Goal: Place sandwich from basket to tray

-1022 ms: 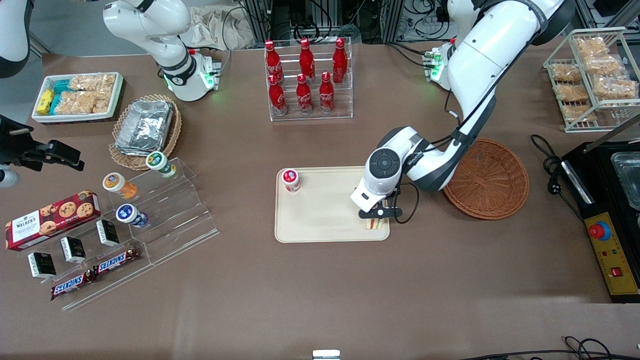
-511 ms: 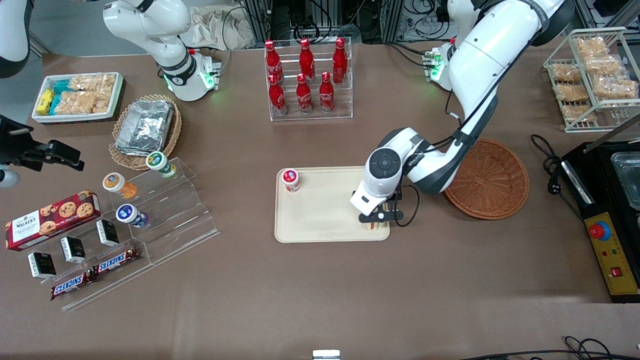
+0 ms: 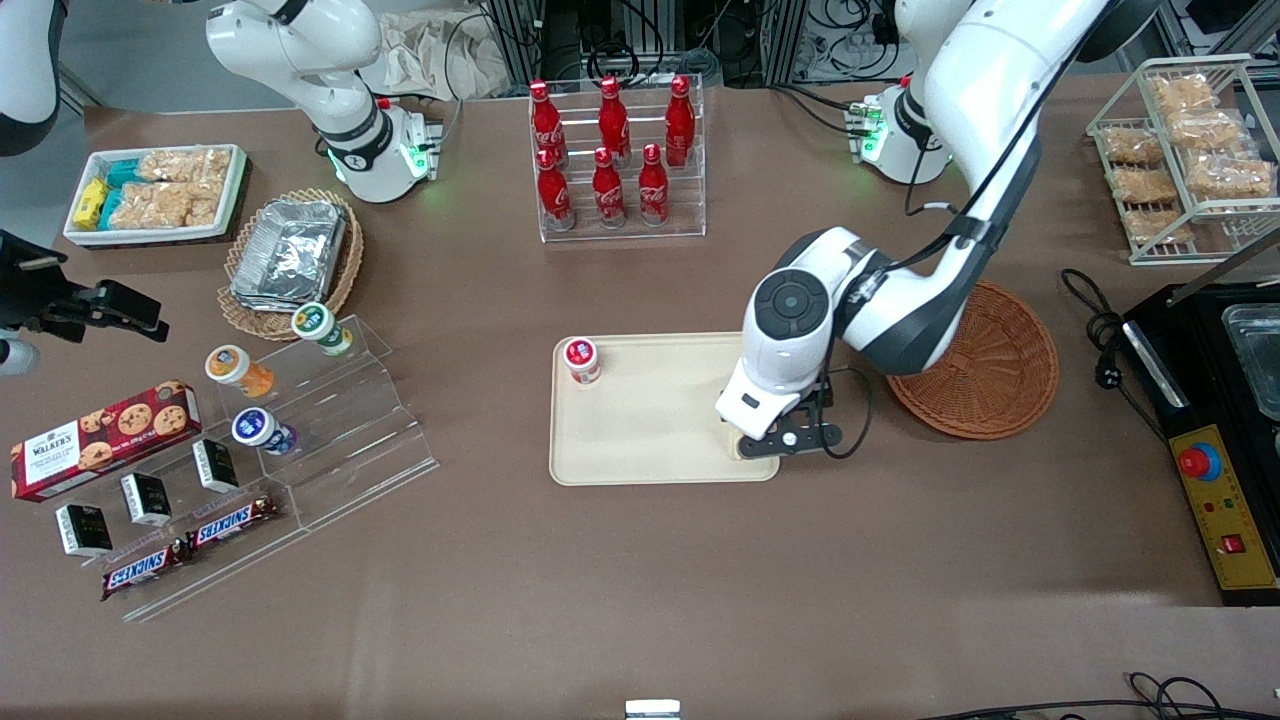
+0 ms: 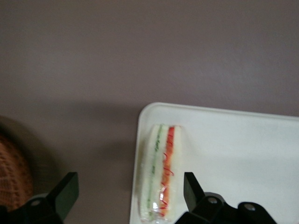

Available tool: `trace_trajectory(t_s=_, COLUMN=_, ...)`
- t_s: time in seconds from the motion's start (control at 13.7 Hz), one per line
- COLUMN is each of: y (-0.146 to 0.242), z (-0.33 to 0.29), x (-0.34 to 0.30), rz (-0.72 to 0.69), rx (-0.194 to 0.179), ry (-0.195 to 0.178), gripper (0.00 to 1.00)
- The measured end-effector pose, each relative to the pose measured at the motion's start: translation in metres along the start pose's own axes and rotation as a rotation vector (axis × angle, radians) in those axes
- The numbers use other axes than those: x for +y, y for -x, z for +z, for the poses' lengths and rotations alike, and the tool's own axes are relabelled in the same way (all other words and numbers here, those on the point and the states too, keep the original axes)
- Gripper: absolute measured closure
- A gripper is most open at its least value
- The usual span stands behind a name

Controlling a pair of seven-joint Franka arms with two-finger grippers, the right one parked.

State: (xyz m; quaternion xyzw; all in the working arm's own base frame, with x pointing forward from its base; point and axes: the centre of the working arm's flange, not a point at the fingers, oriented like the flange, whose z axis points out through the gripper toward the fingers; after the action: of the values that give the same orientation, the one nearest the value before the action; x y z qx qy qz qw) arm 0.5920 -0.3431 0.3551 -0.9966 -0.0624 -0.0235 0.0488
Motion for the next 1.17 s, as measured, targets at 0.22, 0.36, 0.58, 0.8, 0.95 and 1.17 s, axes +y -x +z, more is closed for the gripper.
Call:
trace_trajectory(t_s=0.22, y=-0.034, z=-0.029, x=-0.043, rz=-0.048, rx=0.038, ry=0.008, gripper=0.00)
trace_trajectory(t_s=0.36, y=-0.046, z=-0.040, x=-0.065, rz=-0.077, rx=0.051, ry=0.006, gripper=0.00)
trace_trajectory(t_s=0.58, y=-0.047, z=-0.049, x=-0.079, rz=-0.091, rx=0.037, ry=-0.021, gripper=0.00)
trace_trajectory(t_s=0.8, y=-0.053, z=-0.072, x=-0.118, rz=-0.028, rx=-0.027, ry=-0.004, gripper=0.00)
trace_trajectory(t_s=0.95, y=-0.065, z=-0.098, x=-0.179, rz=0.029, rx=-0.065, ry=0.027, gripper=0.00)
trace_trajectory(t_s=1.17, y=-0.077, z=-0.129, x=-0.282, rz=0.077, rx=-0.077, ry=0.082, gripper=0.00)
